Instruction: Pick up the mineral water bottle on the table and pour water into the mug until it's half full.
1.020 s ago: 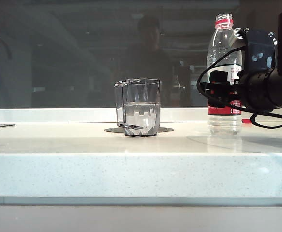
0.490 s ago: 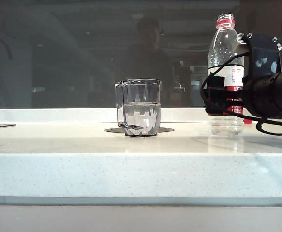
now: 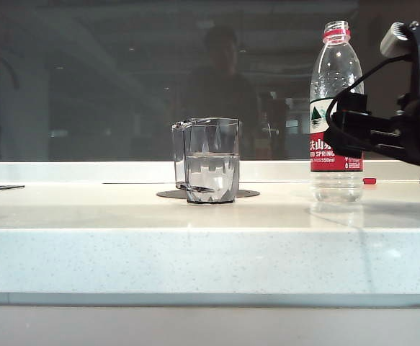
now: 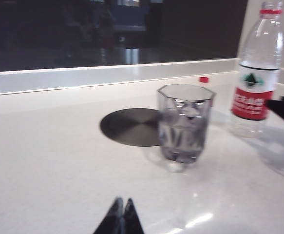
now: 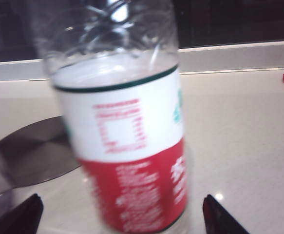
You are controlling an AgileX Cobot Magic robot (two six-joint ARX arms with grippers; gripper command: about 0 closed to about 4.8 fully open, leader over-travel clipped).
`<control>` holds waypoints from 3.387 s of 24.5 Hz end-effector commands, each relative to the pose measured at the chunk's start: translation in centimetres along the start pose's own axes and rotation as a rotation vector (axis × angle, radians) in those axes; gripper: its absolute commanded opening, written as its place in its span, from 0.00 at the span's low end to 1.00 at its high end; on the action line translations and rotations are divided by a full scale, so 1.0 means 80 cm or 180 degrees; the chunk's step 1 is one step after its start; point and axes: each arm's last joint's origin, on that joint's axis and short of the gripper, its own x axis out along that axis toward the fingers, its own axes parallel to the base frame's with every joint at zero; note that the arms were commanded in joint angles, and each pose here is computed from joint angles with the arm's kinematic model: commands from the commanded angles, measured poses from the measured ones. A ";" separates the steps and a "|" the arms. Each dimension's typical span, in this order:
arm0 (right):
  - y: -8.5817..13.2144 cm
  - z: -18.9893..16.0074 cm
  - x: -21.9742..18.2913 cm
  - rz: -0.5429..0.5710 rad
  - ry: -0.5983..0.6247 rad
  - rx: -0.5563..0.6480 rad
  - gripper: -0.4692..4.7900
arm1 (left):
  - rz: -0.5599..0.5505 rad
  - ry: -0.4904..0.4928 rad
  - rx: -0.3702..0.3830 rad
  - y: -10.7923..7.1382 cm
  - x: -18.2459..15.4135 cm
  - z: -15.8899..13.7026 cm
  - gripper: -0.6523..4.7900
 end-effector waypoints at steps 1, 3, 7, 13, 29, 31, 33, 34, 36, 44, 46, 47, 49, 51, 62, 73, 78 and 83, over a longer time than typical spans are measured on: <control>0.013 0.006 -0.017 0.0212 -0.0114 0.0133 1.00 | 0.0276 -0.0050 0.0002 0.010 0.001 0.003 0.11; 0.022 0.007 -0.029 0.0342 -0.0127 0.0150 1.00 | 0.0462 -0.0053 0.0018 0.017 0.001 0.003 0.11; 0.040 0.012 -0.050 0.0672 -0.0201 0.0257 0.99 | 0.0995 -0.0062 0.0061 0.038 0.000 0.003 0.11; 0.059 0.023 -0.066 0.1008 -0.0343 0.0357 0.17 | 0.1925 -0.0077 0.0137 0.071 -0.011 0.004 0.11; 0.061 0.053 -0.106 0.1076 -0.0645 0.0613 0.08 | 0.2474 -0.0052 0.0180 0.090 -0.022 0.004 0.11; 0.067 0.053 -0.115 0.0880 -0.0586 0.0649 0.08 | 0.2268 0.0142 0.0139 0.089 -0.021 -0.003 0.11; 0.072 0.055 -0.126 0.0677 -0.0577 0.0579 0.08 | 0.1946 0.0371 0.0069 0.086 -0.019 -0.012 0.11; 0.075 0.057 -0.132 0.0604 -0.0600 0.0526 0.08 | 0.1866 0.0465 0.0037 0.085 -0.019 -0.015 0.11; 0.077 0.061 -0.139 0.0514 -0.0641 0.0405 0.08 | 0.1869 0.0462 0.0039 0.085 -0.019 -0.015 0.11; 0.074 0.069 -0.146 0.0372 -0.0735 0.0416 0.08 | 0.1845 0.0145 0.0130 0.085 -0.018 -0.003 0.11; 0.074 0.069 -0.147 0.0363 -0.0740 0.0352 0.08 | 0.1814 0.0145 0.0128 0.084 -0.017 -0.003 0.11; 0.074 0.069 -0.146 0.0362 -0.0738 0.0348 0.08 | 0.1797 0.0144 0.0128 0.083 -0.017 -0.003 0.11; 0.074 0.069 -0.146 0.0359 -0.0738 0.0344 0.08 | 0.1752 0.0146 0.0126 0.082 -0.016 -0.003 0.11; 0.074 0.069 -0.146 0.0342 -0.0741 0.0282 0.08 | 0.1702 0.0147 0.0124 0.081 -0.015 -0.003 0.11; 0.075 0.066 -0.146 0.0344 -0.0694 0.0059 0.08 | 0.1707 0.0149 0.0124 0.081 -0.015 -0.003 0.11; 0.076 0.059 -0.145 0.0352 -0.0554 -0.0115 0.08 | 0.1707 0.0149 0.0124 0.081 -0.015 -0.003 0.11; 0.074 0.050 -0.142 0.0177 -0.0393 -0.1081 0.09 | 0.1707 0.0149 0.0124 0.081 -0.015 -0.003 0.11; 0.041 0.063 -0.138 -0.0348 -0.0431 -0.1017 0.09 | 0.1707 0.0149 0.0124 0.081 -0.015 -0.003 0.11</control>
